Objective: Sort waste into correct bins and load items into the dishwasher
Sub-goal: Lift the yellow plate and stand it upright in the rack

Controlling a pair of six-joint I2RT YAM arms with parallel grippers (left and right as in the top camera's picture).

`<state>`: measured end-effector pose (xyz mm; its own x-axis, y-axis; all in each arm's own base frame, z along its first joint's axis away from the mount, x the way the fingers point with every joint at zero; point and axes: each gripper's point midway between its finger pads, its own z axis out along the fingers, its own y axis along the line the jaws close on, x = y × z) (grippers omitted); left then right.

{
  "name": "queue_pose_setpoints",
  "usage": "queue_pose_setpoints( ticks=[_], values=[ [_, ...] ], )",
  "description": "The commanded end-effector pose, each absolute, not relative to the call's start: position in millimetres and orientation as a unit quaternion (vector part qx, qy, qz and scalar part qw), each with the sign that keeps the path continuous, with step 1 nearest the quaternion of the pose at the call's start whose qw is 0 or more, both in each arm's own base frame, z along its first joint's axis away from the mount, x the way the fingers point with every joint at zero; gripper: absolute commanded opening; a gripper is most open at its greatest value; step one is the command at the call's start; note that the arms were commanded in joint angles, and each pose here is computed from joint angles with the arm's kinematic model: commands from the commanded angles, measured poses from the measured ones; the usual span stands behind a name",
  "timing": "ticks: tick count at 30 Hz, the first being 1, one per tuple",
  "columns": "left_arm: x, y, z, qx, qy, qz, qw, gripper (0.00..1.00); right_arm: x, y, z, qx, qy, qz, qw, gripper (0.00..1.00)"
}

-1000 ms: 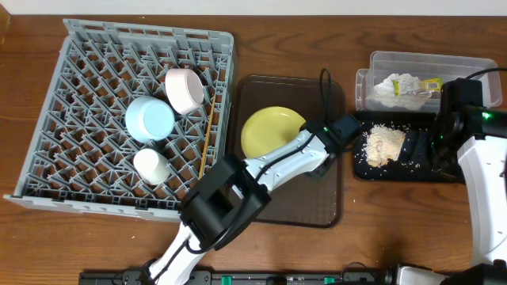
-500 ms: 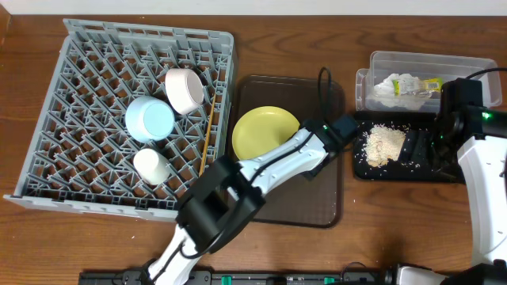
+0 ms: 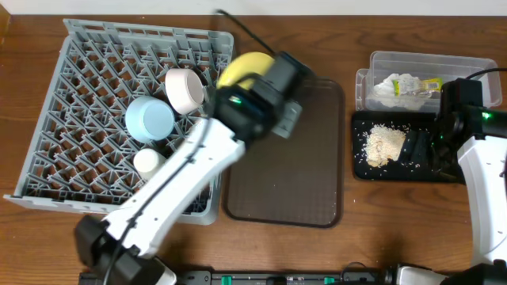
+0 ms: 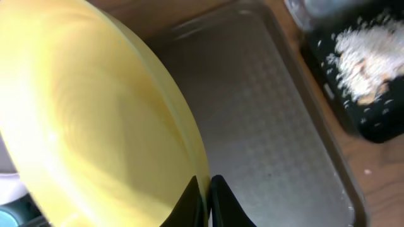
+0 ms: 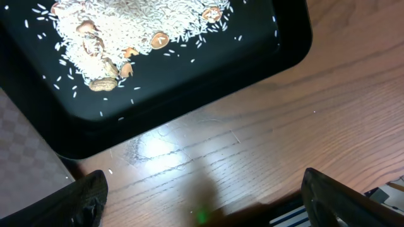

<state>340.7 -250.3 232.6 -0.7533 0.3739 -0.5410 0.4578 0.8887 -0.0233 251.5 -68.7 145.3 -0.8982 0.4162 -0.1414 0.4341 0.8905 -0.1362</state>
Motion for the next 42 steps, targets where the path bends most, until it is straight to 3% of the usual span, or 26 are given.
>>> queue_pose_setpoints(
  ticks=[1,13,22,31,37,39,42],
  values=[
    [347,-234,257,0.191,0.928,-0.199,0.252,0.06,254,-70,152,0.232,0.967,-0.079,0.068,0.96],
    [381,-151,306,0.095,0.850,-0.460,0.236,0.06,253,-70,152,0.232,0.967,-0.079,0.067,0.96],
    [389,-142,277,0.065,0.856,-0.471,0.203,0.06,254,-69,152,0.232,0.968,-0.075,0.067,0.96],
    [413,-138,205,0.018,0.876,-0.466,0.125,0.06,253,-68,152,0.228,0.969,-0.074,0.065,0.96],
    [419,-84,142,-0.036,0.955,-0.274,0.108,0.08,252,-68,152,0.228,0.969,-0.074,0.063,0.96],
    [417,-81,144,-0.040,0.956,-0.269,0.108,0.33,253,-68,152,0.228,0.969,-0.072,0.065,0.96],
    [416,-80,157,-0.036,0.954,-0.269,0.125,0.57,259,-65,152,0.228,0.969,-0.059,0.075,0.99]
  ],
)
